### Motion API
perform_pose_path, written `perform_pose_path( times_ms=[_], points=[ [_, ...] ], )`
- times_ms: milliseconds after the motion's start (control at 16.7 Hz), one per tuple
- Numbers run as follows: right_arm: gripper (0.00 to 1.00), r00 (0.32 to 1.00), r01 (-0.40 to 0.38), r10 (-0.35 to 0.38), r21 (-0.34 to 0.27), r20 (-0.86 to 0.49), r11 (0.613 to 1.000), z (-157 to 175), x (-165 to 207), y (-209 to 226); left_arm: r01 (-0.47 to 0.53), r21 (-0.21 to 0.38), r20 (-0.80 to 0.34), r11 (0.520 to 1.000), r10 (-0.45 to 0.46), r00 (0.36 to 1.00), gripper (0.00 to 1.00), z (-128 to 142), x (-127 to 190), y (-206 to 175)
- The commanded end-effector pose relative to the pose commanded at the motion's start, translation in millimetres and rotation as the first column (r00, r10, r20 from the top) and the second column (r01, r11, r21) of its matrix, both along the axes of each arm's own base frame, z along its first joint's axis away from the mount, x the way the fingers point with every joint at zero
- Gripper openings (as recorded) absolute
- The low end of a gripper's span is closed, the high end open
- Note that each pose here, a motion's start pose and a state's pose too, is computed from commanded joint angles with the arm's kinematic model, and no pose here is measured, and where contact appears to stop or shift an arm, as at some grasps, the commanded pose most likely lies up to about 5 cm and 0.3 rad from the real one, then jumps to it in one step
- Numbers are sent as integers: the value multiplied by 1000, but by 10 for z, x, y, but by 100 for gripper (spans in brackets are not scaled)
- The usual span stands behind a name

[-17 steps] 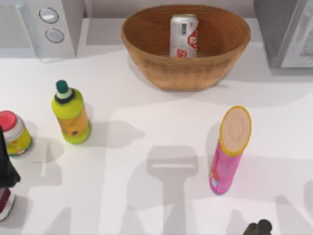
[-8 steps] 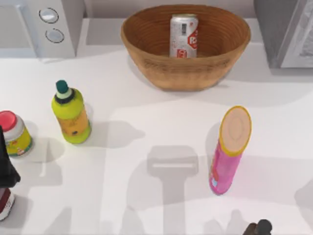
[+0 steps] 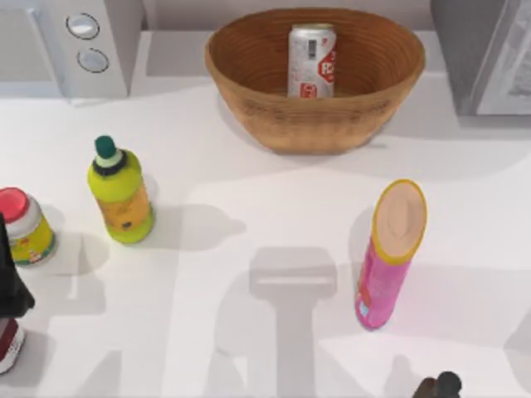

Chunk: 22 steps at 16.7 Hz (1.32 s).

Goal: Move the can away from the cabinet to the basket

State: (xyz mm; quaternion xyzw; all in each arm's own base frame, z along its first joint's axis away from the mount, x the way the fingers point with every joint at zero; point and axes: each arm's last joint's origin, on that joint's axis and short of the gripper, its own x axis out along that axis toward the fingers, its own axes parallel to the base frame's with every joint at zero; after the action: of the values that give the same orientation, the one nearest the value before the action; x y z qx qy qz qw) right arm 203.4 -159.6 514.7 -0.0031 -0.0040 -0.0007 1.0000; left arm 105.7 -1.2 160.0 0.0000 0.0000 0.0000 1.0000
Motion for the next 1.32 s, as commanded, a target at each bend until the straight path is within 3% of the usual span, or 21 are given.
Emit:
perform_pose_path(
  times_ms=[360,780,1260,1320],
  points=[
    [100,1000,0,0,7,3,1000,13,533,1080,0,0,0,1000,0,1000,100,0,0,0],
    [100,1000,-2,2,9,-8,1000,-30,377,2332,0,0,0,1000,0,1000,100,0,0,0],
    [100,1000,-2,2,8,-10,1000,-48,232,2578,0,0,0,1000,0,1000,100,0,0,0],
    [100,999,40,-40,6,11,999,17,159,2477,0,0,0,1000,0,1000,100,0,0,0]
  ],
)
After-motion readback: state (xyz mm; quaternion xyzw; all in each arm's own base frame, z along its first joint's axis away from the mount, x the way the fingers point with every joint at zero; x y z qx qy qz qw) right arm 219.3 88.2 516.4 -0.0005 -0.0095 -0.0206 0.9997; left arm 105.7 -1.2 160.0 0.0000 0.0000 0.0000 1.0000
